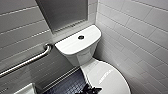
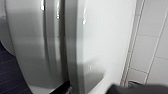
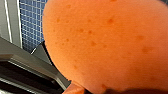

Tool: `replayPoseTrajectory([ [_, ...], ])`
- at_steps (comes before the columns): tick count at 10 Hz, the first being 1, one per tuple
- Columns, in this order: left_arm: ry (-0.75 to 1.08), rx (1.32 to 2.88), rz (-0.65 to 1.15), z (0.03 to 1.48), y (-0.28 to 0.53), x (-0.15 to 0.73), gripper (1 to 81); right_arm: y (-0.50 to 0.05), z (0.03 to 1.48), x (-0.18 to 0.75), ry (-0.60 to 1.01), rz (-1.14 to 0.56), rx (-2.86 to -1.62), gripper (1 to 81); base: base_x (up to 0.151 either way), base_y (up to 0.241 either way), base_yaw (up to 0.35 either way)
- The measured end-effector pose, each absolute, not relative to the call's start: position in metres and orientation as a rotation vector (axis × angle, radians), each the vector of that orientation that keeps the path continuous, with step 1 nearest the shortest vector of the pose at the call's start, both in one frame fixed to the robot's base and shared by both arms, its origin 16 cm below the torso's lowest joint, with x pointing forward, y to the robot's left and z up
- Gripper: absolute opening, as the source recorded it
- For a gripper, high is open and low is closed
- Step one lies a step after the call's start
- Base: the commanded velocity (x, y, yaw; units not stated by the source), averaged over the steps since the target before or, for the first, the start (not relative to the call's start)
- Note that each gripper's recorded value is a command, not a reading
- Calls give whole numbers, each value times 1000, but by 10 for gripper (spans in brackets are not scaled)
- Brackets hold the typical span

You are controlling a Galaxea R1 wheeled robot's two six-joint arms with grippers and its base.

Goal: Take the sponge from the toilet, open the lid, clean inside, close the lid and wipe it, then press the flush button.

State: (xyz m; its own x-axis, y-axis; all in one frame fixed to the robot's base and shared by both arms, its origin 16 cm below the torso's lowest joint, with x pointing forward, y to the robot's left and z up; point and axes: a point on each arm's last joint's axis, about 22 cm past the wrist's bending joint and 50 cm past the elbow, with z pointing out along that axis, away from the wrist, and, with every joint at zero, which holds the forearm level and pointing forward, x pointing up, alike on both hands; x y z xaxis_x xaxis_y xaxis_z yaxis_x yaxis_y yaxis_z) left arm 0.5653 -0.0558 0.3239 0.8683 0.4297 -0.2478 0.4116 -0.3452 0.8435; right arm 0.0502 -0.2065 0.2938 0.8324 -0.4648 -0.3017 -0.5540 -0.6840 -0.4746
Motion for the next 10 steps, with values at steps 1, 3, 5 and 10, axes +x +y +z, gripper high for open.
replayPoseTrajectory([
  [1, 609, 1967, 15, 329, -54, 565, 811, -206, 294, 50, 746, 211, -2447, 10, 0, 0, 0],
  [3, 600, 1965, 11, 333, -54, 566, 811, -207, 294, 50, 744, 212, -2448, 10, 0, 0, 0],
  [5, 599, 1963, 10, 334, -54, 566, 811, -208, 293, 49, 743, 212, -2452, 10, 0, 0, 0],
  [10, 568, 1927, -2, 359, -50, 568, 811, -206, 292, 51, 742, 209, -2450, 10, 0, 0, 0],
])
